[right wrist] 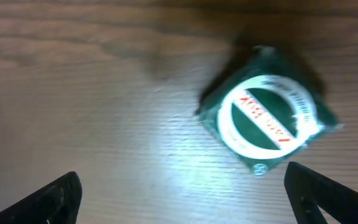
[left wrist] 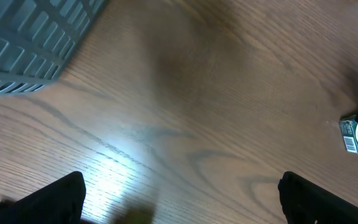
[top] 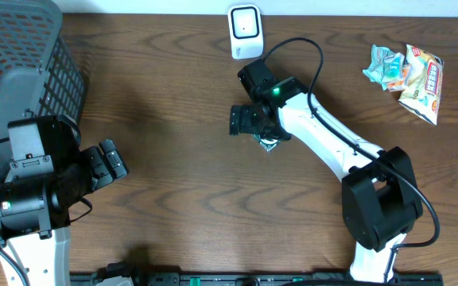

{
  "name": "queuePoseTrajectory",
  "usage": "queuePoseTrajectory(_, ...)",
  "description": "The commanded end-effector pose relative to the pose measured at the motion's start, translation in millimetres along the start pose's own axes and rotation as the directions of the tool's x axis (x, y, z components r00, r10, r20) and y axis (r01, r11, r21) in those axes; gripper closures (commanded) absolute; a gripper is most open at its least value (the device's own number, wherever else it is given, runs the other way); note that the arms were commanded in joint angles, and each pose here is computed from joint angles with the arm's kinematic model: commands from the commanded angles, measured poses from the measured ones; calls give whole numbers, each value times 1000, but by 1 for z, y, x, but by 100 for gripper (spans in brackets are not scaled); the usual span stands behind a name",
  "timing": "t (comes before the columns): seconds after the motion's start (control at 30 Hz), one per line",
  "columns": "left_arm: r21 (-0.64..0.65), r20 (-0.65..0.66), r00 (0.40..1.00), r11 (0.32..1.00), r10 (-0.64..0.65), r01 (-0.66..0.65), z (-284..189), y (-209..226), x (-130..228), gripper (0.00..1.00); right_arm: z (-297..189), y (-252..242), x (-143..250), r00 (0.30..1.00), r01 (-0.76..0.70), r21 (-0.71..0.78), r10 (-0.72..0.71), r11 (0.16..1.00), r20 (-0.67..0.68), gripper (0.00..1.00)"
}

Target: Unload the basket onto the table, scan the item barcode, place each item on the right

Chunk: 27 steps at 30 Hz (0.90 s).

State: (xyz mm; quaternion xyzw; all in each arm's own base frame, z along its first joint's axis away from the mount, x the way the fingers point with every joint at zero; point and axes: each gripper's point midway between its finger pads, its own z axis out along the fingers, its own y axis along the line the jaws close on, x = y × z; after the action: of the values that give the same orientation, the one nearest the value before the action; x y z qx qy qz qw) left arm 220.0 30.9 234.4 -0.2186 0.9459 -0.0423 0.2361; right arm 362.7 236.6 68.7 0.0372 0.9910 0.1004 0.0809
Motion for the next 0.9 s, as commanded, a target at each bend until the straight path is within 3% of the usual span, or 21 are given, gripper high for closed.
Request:
queuePoseTrajectory(0.0, -19, 3, 1000, 1000, -14, 14, 0, 4, -1, 2, -2, 10, 5, 1000, 16, -53, -17, 998, -24, 7)
queuePoseTrajectory(0.1, -19, 3, 1000, 1000, -14, 14, 0, 4, -1, 2, -2, -4, 1, 990, -138, 13, 138, 990, 2, 9)
queuePoseTrajectory(0.17, -19, 3, 1000, 1000, -14, 14, 0, 4, -1, 2, -2, -23, 2, 944, -330, 93, 328, 939, 31, 9)
queuePoseTrajectory(0.23, -19, 3, 1000, 1000, -14, 14, 0, 4, -1, 3, -4, -37, 3, 907, -421, 141, 416, 896, 64, 8)
queuePoseTrajectory(0.43, -19, 3, 1000, 1000, -14, 14, 0, 4, -1, 2, -4, -54, -7, 875, -482, 188, 460, 856, 151, 4)
queuePoseTrajectory(0.87, -19, 3, 1000, 1000, -14, 14, 0, 4, -1, 3, 38, -60, -8, 862, -506, 194, 502, 840, 74, 5)
